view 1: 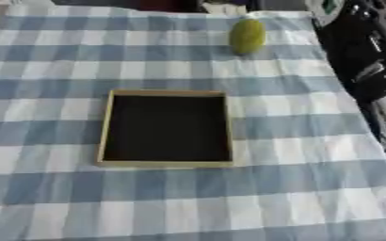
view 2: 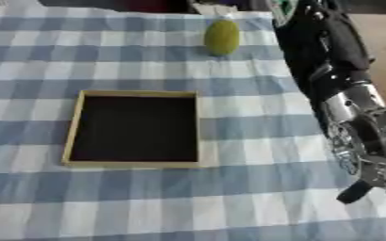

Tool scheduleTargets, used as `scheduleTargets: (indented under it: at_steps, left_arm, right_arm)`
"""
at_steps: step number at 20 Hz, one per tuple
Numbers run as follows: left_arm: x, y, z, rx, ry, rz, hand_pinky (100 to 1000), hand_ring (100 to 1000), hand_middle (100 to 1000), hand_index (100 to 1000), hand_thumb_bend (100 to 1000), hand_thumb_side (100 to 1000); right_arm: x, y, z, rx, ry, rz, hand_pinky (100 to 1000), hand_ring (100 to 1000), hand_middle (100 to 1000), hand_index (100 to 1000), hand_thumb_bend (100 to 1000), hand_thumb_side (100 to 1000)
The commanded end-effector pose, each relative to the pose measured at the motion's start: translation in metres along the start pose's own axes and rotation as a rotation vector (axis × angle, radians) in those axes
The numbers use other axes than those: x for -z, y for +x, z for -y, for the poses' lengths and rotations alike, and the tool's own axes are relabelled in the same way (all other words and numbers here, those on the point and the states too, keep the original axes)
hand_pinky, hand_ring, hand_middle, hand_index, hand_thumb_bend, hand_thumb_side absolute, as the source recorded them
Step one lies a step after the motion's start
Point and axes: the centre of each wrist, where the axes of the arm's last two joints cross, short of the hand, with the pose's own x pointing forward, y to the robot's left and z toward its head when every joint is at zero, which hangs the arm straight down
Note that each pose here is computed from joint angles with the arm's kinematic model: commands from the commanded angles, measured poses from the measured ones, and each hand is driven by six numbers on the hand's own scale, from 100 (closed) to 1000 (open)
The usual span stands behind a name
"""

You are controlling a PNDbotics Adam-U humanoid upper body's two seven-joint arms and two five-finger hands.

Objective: Pick up objects on the table and place them in the box.

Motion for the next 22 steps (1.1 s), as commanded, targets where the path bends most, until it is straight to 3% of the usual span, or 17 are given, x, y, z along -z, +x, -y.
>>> scheduleTargets:
  at_steps: [1,12,16,22]
  left_arm:
    - [0.009,0.007,-0.001,0.005,-0.014,0.037,677,515,740,846,100,529]
    - [0.008,0.007,-0.002,0.012,-0.018,0.032,677,515,741,845,100,532]
    - [0.008,0.007,-0.002,0.015,-0.017,0.027,677,515,741,845,100,535]
    - [0.008,0.007,-0.002,0.012,-0.015,0.022,677,514,741,845,100,538]
  right_arm:
    - [-0.001,-0.005,0.011,-0.022,0.076,0.014,858,867,866,877,289,480]
    - [-0.011,-0.019,0.008,0.007,0.435,0.025,874,881,858,869,367,371]
    - [-0.014,-0.022,0.010,0.008,0.485,0.024,878,885,861,874,391,304]
    - [-0.014,-0.022,0.010,0.014,0.469,0.003,874,883,855,887,426,100]
